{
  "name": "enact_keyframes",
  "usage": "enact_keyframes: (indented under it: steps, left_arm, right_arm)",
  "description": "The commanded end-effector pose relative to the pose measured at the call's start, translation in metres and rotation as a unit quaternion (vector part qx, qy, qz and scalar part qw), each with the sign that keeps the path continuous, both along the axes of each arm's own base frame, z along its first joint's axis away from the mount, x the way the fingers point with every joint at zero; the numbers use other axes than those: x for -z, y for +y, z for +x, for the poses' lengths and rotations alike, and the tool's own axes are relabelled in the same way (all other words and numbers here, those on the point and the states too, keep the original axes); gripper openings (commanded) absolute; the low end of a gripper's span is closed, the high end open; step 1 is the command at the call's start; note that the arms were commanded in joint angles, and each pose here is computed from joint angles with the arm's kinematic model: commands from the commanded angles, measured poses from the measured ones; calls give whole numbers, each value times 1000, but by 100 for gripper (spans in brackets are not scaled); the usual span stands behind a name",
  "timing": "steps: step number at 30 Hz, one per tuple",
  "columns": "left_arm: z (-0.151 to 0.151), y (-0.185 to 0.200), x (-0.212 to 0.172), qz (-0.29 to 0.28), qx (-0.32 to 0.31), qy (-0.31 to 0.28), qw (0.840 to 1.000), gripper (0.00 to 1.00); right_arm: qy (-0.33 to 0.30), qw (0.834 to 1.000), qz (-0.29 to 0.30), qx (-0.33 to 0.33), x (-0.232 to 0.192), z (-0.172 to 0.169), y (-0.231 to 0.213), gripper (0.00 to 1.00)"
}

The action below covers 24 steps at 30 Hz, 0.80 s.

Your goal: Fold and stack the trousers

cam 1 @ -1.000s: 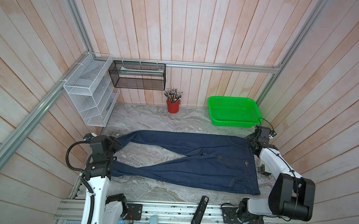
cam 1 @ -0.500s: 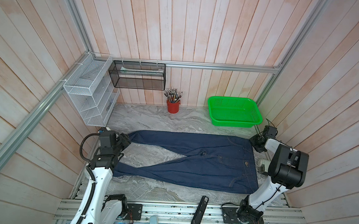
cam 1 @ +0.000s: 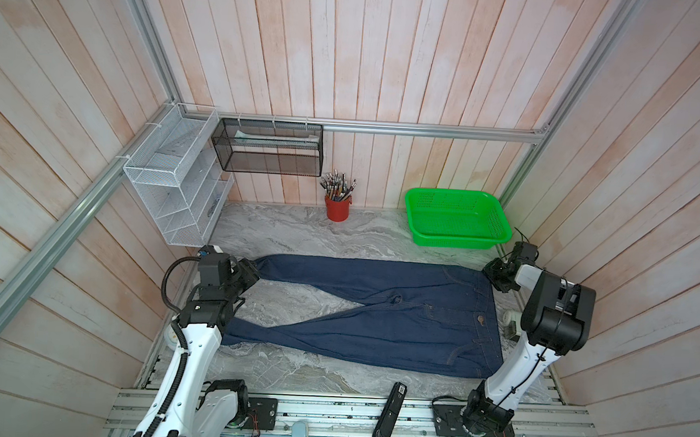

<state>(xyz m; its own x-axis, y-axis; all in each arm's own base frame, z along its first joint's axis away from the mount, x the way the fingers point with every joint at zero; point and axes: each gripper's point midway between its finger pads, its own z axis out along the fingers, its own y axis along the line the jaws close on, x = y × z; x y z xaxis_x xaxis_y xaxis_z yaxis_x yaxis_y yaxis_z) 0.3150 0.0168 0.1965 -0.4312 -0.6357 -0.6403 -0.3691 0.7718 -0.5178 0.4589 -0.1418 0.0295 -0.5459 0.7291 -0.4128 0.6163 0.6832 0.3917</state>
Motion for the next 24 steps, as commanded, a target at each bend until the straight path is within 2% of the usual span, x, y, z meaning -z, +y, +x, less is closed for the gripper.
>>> enact_keyframes:
  steps: [1, 3, 10, 17, 18, 20, 21, 24]
  left_arm:
    - [6, 0, -17, 14, 7, -23, 1000, 68]
    - [6, 1, -19, 16, 6, -24, 1000, 68]
    - [7, 3, -24, 23, 3, -26, 999, 68]
    - [8, 5, -29, 29, 0, -27, 999, 68]
    - [8, 5, -29, 30, 0, -27, 999, 68]
    - [9, 5, -30, 30, 0, -26, 999, 68]
    - [9, 6, -29, 30, -1, -26, 999, 68]
    - [10, 5, -30, 30, 0, -27, 999, 68]
  right_arm:
    - [23, 1000, -3, -8, 11, -4, 4, 30]
    - [22, 1000, -4, -6, 11, -2, 3, 22]
    - [14, 1000, -6, -14, 9, 9, 4, 3]
    - [-5, 999, -31, 0, -16, 16, -6, 0]
    - [-9, 1000, -29, -4, -20, 15, -3, 5]
    - [-12, 999, -27, -22, -26, 15, 10, 28]
    - [-10, 999, -32, -33, -30, 13, 17, 35]
    - [-11, 997, -55, -56, -40, 9, 40, 43]
